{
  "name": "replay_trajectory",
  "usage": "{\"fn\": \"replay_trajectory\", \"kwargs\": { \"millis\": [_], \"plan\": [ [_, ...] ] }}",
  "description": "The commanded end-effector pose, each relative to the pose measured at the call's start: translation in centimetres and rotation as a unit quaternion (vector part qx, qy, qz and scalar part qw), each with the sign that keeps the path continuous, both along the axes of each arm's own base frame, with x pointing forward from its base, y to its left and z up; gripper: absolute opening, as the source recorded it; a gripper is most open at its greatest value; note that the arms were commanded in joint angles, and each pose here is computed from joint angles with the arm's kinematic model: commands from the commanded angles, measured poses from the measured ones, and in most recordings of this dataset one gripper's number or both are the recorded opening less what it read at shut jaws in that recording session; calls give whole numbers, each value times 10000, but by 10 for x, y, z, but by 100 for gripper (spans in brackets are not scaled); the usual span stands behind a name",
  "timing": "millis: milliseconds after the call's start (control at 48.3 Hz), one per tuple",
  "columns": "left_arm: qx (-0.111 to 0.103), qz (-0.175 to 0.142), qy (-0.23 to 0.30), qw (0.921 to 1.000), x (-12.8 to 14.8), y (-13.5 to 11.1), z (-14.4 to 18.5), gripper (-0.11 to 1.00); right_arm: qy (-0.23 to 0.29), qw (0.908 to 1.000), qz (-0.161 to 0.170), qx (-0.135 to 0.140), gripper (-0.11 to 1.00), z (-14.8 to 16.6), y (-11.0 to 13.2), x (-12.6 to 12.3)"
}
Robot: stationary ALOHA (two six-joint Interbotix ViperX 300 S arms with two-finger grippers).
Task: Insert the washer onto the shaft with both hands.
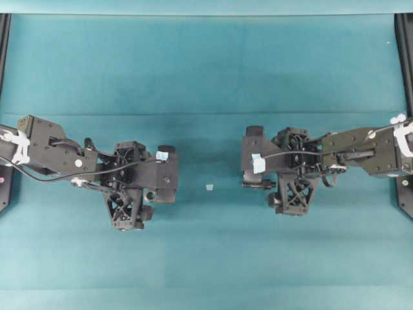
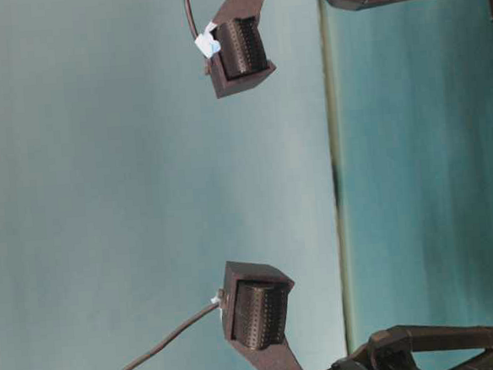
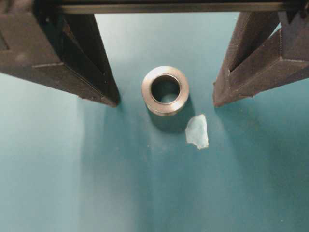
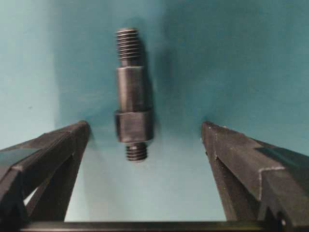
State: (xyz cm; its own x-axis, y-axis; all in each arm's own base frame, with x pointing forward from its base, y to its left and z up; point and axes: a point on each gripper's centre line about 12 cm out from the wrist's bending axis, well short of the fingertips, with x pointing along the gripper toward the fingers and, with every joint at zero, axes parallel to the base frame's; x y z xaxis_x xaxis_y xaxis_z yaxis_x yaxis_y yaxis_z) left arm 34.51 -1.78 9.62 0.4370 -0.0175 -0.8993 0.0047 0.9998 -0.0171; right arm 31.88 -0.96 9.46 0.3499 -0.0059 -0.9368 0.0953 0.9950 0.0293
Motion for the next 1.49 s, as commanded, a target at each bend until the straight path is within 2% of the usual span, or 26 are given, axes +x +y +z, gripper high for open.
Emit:
{"fn": "replay_trajectory", "kwargs": {
  "millis": [0, 414, 787, 1471],
  "plan": [
    [-2, -6, -130, 9999, 6, 0, 5, 93, -123, 9999, -53, 1, 92, 6, -3, 6],
    [-2, -6, -115, 9999, 5, 0, 4, 93, -108, 9999, -28, 2, 92, 6, -2, 8],
    [-2, -6, -123, 9999, 5, 0, 5, 93, -123, 9999, 110, 44, 92, 6, 11, 12],
    [-2, -6, -115, 9999, 5, 0, 4, 93, -24, 10000, 60, 30, 92, 5, 6, 10]
  ]
}}
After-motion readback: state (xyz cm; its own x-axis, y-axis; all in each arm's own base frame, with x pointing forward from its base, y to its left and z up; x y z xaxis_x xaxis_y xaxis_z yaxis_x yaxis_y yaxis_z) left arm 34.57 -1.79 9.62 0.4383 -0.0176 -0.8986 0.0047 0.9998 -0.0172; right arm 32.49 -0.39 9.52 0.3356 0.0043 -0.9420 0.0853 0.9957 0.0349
